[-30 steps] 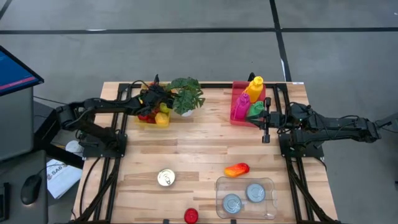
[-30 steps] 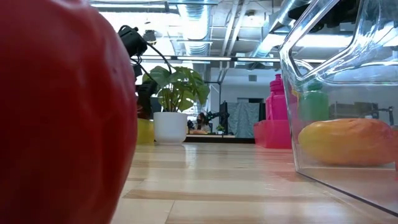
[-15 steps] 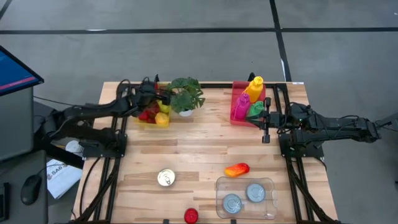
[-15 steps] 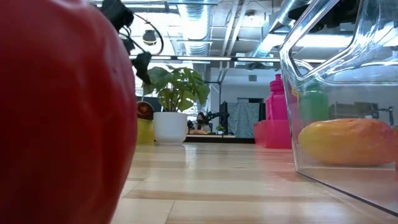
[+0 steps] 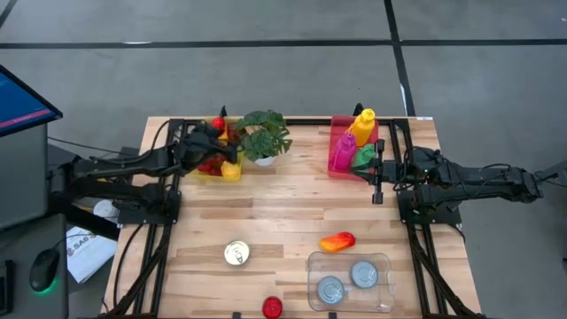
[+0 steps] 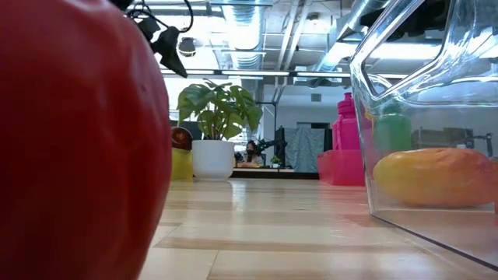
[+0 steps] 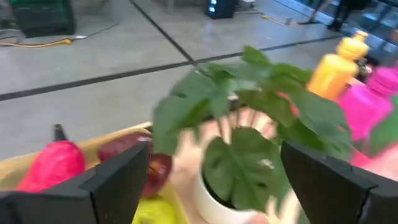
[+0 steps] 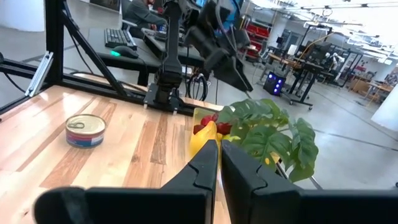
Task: Pick & Place Food Item
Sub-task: Put the blue pink tuna can into the transparent bin
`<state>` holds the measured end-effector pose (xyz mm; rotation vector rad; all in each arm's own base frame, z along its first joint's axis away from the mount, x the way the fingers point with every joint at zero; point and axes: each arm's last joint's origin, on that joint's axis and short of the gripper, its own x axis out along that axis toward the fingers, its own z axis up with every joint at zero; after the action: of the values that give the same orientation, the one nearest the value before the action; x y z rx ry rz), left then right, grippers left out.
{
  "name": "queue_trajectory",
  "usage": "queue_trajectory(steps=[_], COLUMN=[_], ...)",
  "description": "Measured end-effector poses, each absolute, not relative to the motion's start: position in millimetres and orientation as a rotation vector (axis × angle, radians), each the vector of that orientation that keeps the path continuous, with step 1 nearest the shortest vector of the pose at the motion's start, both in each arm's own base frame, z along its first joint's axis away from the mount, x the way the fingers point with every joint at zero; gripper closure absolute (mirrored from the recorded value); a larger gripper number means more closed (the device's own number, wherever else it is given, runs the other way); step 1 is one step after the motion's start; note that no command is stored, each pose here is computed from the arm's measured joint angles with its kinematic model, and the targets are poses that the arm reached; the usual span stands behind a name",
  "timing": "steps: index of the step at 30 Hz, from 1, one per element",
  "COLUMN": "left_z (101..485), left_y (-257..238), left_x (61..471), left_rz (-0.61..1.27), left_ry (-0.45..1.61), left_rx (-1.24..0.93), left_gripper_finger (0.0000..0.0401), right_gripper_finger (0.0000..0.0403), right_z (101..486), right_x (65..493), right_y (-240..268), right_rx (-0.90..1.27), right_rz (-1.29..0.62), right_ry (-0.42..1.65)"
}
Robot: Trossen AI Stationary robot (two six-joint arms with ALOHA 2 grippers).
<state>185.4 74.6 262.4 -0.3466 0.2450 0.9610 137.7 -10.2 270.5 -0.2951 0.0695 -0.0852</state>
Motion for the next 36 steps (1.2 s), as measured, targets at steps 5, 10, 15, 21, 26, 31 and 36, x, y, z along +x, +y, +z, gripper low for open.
queue_trajectory(steps=[5,10,15,21,26,31,36], left_z=[253.6,241.9,231.8,220.8,213.8,208.0,201.1], left_y=[54.1,30.9,7.3,-19.0,-35.6,-45.3,-47.4], left_x=[188.2,191.9,194.1,191.8,188.2,184.1,180.8], left_rz=[0.861,0.744,0.614,0.475,0.377,0.311,0.291], left_ry=[0.28,0.306,0.273,0.266,0.228,0.178,0.162], left_rx=[-0.326,-0.303,-0.3,-0.29,-0.302,-0.325,-0.334], left_gripper_finger=[0.0065,0.0078,0.009,0.0102,0.0103,0.0103,0.0103], right_gripper_finger=[0.0388,0.0388,0.0388,0.0388,0.0388,0.0388,0.0388], right_z=[269.9,269.8,269.7,269.7,269.7,269.7,269.7], right_x=[138.8,138.8,138.9,138.9,138.9,138.9,138.9], right_y=[-10.3,-10.2,-10.3,-10.3,-10.3,-10.3,-10.3], right_rx=[-0.297,-0.298,-0.297,-0.297,-0.297,-0.297,-0.297], right_rz=[-0.085,-0.085,-0.085,-0.085,-0.085,-0.085,-0.085], right_ry=[0.075,0.075,0.076,0.076,0.076,0.077,0.077])
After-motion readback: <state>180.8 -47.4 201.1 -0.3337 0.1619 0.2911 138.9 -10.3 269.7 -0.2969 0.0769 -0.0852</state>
